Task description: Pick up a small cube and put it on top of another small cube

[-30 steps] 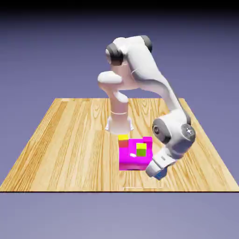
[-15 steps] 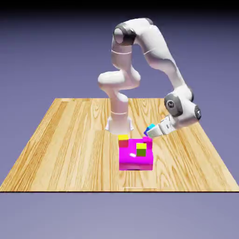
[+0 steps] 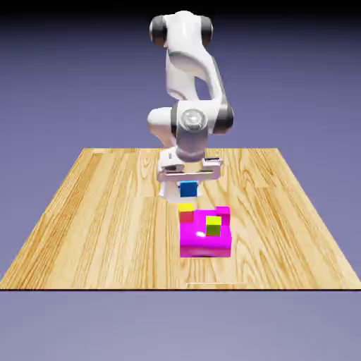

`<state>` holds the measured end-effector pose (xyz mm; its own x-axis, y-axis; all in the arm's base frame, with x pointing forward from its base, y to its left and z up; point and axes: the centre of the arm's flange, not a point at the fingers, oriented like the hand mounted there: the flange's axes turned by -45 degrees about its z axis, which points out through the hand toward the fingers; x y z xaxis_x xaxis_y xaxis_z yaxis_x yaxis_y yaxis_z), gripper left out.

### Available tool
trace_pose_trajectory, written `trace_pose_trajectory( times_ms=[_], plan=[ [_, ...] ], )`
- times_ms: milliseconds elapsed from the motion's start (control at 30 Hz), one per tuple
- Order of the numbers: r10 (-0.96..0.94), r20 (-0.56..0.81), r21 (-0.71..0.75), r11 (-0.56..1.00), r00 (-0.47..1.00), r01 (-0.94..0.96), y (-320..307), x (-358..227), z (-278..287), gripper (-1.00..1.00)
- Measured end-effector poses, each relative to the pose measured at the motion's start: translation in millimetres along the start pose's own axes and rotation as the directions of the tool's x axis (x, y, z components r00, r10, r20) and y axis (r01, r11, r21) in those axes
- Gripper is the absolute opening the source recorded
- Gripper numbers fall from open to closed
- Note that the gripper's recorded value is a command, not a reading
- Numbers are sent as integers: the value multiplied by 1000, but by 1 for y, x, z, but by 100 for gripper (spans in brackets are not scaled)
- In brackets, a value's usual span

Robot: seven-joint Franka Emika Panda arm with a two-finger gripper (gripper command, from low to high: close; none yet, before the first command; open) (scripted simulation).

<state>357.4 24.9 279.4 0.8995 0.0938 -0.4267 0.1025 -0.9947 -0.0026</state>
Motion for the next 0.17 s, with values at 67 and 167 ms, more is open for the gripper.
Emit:
trace_pose_trajectory(
  times_ms=[67,167],
  plan=[
    [0,0,0,1000,1000,0,0,1,25,100],
    [0,0,-3,1000,1000,0,0,1,10,100]
  ],
)
